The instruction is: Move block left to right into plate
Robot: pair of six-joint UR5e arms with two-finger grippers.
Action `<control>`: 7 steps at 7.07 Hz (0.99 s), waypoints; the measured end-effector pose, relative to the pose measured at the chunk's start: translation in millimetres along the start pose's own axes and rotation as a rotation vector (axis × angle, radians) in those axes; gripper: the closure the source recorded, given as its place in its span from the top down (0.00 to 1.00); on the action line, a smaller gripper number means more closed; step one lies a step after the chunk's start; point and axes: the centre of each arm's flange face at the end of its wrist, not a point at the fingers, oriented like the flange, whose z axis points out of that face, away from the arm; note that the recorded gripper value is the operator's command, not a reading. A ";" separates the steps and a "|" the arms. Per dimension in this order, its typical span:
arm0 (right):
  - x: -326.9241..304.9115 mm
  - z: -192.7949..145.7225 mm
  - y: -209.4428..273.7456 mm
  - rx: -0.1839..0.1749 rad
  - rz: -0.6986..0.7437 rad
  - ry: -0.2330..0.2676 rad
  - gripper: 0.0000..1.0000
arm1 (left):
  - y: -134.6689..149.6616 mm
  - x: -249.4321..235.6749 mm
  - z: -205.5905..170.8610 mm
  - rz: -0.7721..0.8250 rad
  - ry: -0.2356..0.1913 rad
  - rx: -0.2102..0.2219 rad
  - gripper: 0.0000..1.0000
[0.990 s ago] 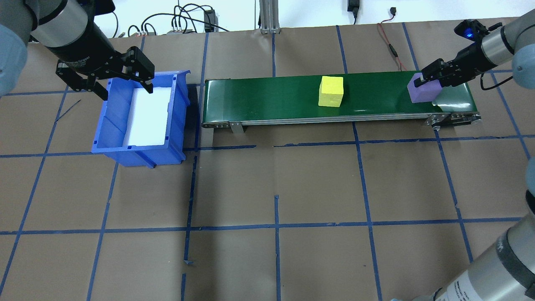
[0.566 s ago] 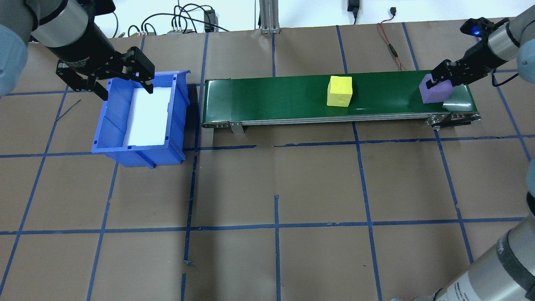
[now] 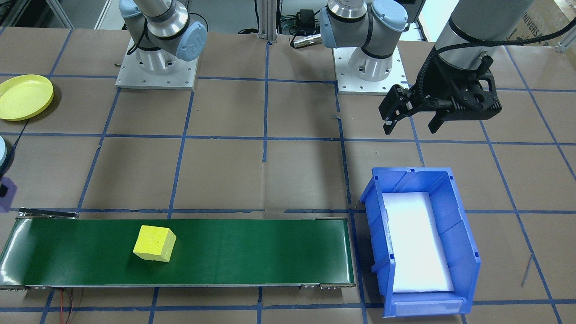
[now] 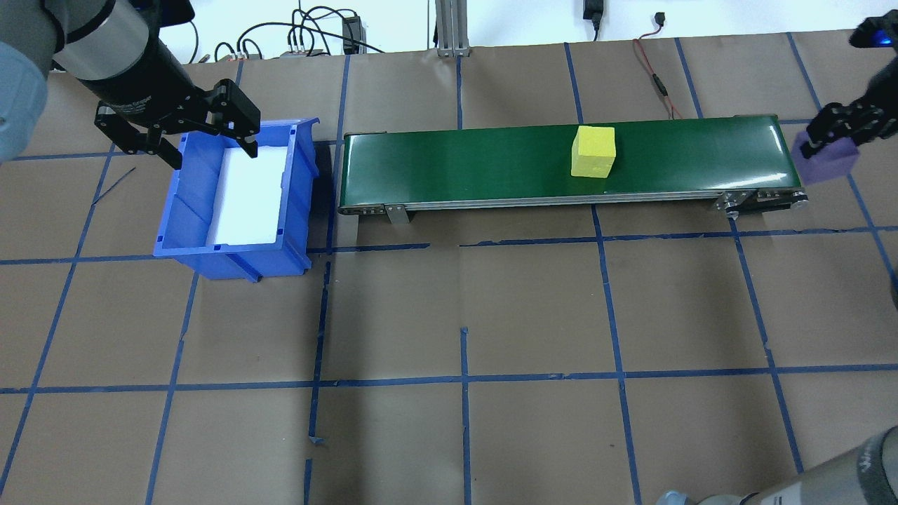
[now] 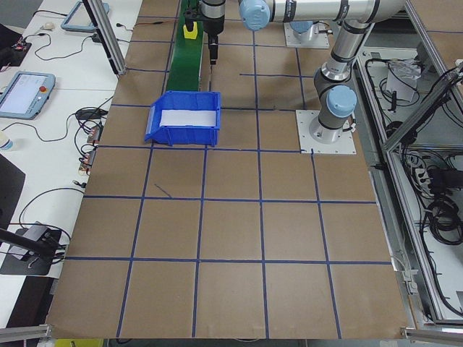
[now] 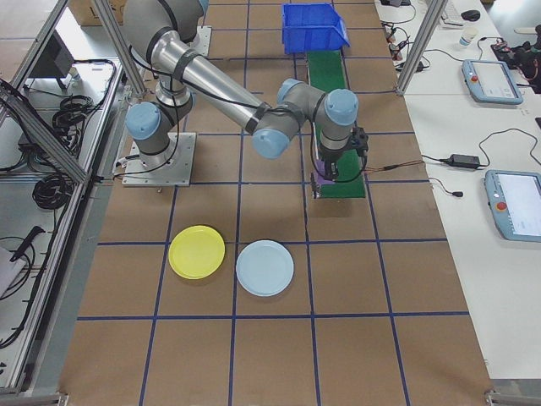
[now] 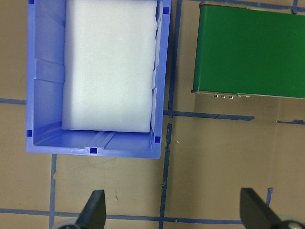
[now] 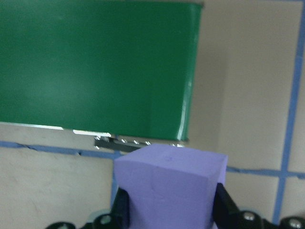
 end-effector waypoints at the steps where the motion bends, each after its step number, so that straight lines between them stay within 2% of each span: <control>1: 46.2 -5.6 47.7 -0.013 -0.006 -0.006 0.28 | -0.1 0.1 0.0 0.000 0.000 0.001 1.00; 2: 88.6 -0.7 93.5 -0.019 -0.012 -0.021 0.29 | -0.1 0.2 -0.1 0.000 0.002 0.001 1.00; 4: 155.4 21.5 153.3 -0.001 -0.016 -0.014 0.32 | -0.5 0.1 0.4 -0.001 0.006 0.001 1.00; 5: 185.4 40.3 170.6 0.013 -0.030 -0.005 0.52 | -0.9 -0.6 1.9 -0.002 0.006 -0.002 1.00; 6: 206.3 58.4 182.0 0.023 -0.038 -0.003 0.93 | -0.6 -1.5 2.7 -0.003 0.004 -0.004 1.00; 7: 215.3 70.1 187.4 0.026 -0.038 -0.008 1.00 | 0.2 -1.5 3.6 -0.002 0.003 -0.007 1.00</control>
